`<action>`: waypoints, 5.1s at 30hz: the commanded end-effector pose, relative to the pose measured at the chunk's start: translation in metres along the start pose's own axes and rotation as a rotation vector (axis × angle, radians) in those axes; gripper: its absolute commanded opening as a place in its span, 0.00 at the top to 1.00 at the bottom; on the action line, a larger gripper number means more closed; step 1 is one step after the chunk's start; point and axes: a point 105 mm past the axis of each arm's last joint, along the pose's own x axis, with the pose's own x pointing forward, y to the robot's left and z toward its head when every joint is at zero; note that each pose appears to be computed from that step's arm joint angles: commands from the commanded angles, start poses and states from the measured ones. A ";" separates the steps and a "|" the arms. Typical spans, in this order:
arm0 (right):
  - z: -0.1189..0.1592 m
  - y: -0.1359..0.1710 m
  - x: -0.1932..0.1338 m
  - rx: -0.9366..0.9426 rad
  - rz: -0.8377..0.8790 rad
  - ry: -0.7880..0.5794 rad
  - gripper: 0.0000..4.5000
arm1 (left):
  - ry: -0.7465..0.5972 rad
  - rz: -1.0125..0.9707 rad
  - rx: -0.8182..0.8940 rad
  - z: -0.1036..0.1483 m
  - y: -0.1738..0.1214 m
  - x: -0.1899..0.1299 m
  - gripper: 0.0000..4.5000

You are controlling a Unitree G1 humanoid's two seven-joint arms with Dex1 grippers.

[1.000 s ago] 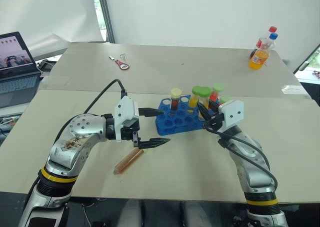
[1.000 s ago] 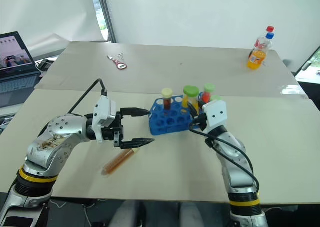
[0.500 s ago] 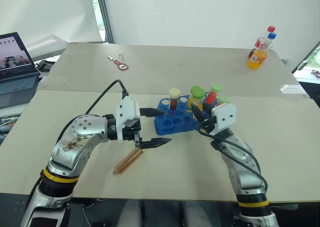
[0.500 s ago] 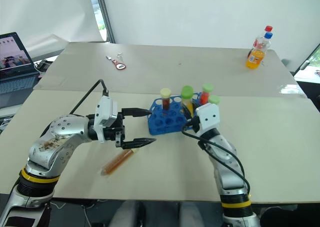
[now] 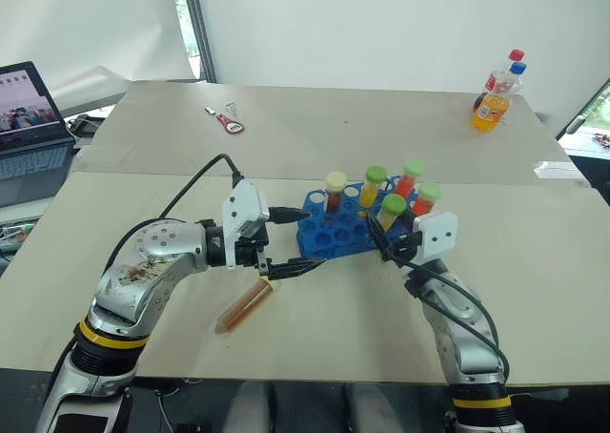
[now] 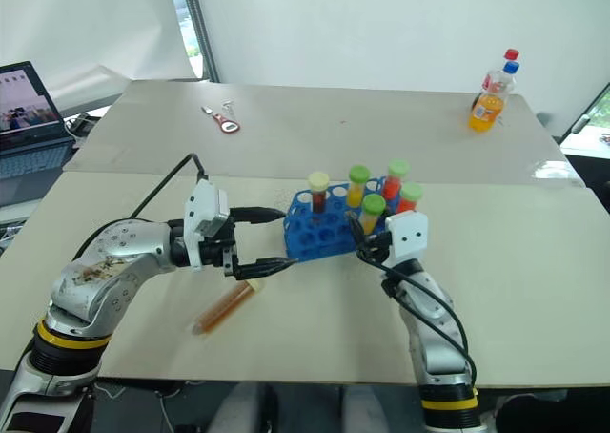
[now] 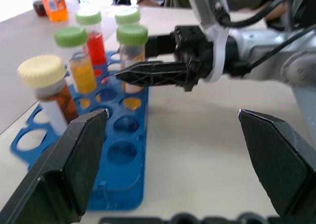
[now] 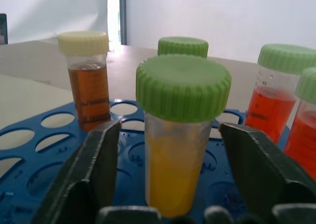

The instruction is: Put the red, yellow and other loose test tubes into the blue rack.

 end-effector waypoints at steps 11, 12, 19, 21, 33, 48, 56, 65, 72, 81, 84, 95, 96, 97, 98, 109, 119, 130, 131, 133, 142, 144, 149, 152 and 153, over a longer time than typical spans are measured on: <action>0.056 0.019 -0.061 -0.113 0.498 0.122 0.13 | 0.537 -0.019 -0.062 -0.034 -0.009 -0.048 0.00; 0.060 0.024 -0.063 -0.114 0.546 0.132 0.13 | 0.563 -0.015 -0.070 -0.038 -0.009 -0.050 0.00; 0.067 0.057 -0.077 -0.115 0.801 0.197 0.13 | 0.693 -0.008 -0.145 -0.059 -0.009 -0.049 0.00; 0.068 0.061 -0.079 -0.110 0.828 0.202 0.13 | 0.710 0.006 -0.166 -0.061 -0.005 -0.044 0.00; 0.067 0.059 -0.084 -0.099 0.787 0.210 0.13 | 0.784 -0.096 -0.213 -0.054 -0.019 -0.021 0.00; 0.075 0.053 -0.087 -0.098 0.739 0.226 0.12 | 0.741 -0.056 -0.145 -0.066 -0.004 -0.010 0.81; 0.076 0.038 -0.090 -0.139 0.722 0.262 0.12 | 0.356 -0.001 -0.127 -0.024 0.029 -0.005 0.81; 0.069 0.023 -0.098 -0.183 0.662 0.317 0.12 | -0.248 0.095 -0.127 0.049 0.037 0.043 0.81; 0.064 0.032 -0.103 -0.161 0.580 0.326 0.12 | -0.394 0.101 -0.111 0.044 0.028 0.083 0.81; 0.062 0.028 -0.106 -0.165 0.451 0.351 0.12 | -0.395 0.110 -0.104 0.025 0.030 0.105 0.81; 0.066 0.025 -0.104 -0.150 0.397 0.326 0.12 | -0.394 0.080 -0.108 0.021 0.025 0.111 0.81; 0.068 0.028 -0.106 -0.127 0.373 0.322 0.12 | -0.366 0.059 -0.076 0.010 0.022 0.120 0.81; 0.069 0.028 -0.106 -0.127 0.372 0.323 0.12 | -0.364 0.064 -0.075 0.008 0.023 0.121 0.81; 0.069 0.028 -0.106 -0.127 0.372 0.324 0.12 | -0.362 0.068 -0.075 0.007 0.023 0.121 0.81; 0.069 0.028 -0.106 -0.125 0.370 0.325 0.12 | -0.361 0.068 -0.074 0.006 0.023 0.122 0.81; 0.068 0.029 -0.108 -0.114 0.372 0.340 0.12 | -0.356 0.136 -0.069 -0.004 0.026 0.128 0.81; 0.068 0.030 -0.107 -0.107 0.362 0.339 0.12 | -0.363 0.138 -0.072 -0.009 0.018 0.136 0.81; 0.072 0.024 -0.102 -0.096 0.261 0.289 0.12 | -0.382 0.207 -0.069 -0.025 0.012 0.130 0.81; 0.072 0.024 -0.102 -0.094 0.257 0.287 0.12 | -0.383 0.210 -0.070 -0.026 0.011 0.130 0.81; 0.072 0.024 -0.102 -0.093 0.247 0.281 0.12 | -0.380 0.209 -0.072 -0.029 0.009 0.129 0.81; 0.076 0.021 -0.097 -0.096 0.207 0.254 0.12 | -0.344 0.178 -0.021 -0.036 0.005 0.126 0.58; 0.076 0.020 -0.097 -0.095 0.206 0.254 0.12 | -0.345 0.150 -0.006 -0.035 0.003 0.123 0.41; 0.075 0.017 -0.096 -0.098 0.215 0.256 0.12 | -0.302 0.095 0.051 -0.038 0.006 0.102 0.02; 0.075 0.009 -0.094 -0.113 0.224 0.264 0.12 | -0.264 0.066 0.114 -0.039 0.008 0.086 0.02; 0.075 0.005 -0.094 -0.120 0.233 0.267 0.12 | -0.249 0.068 0.112 -0.039 0.012 0.078 0.02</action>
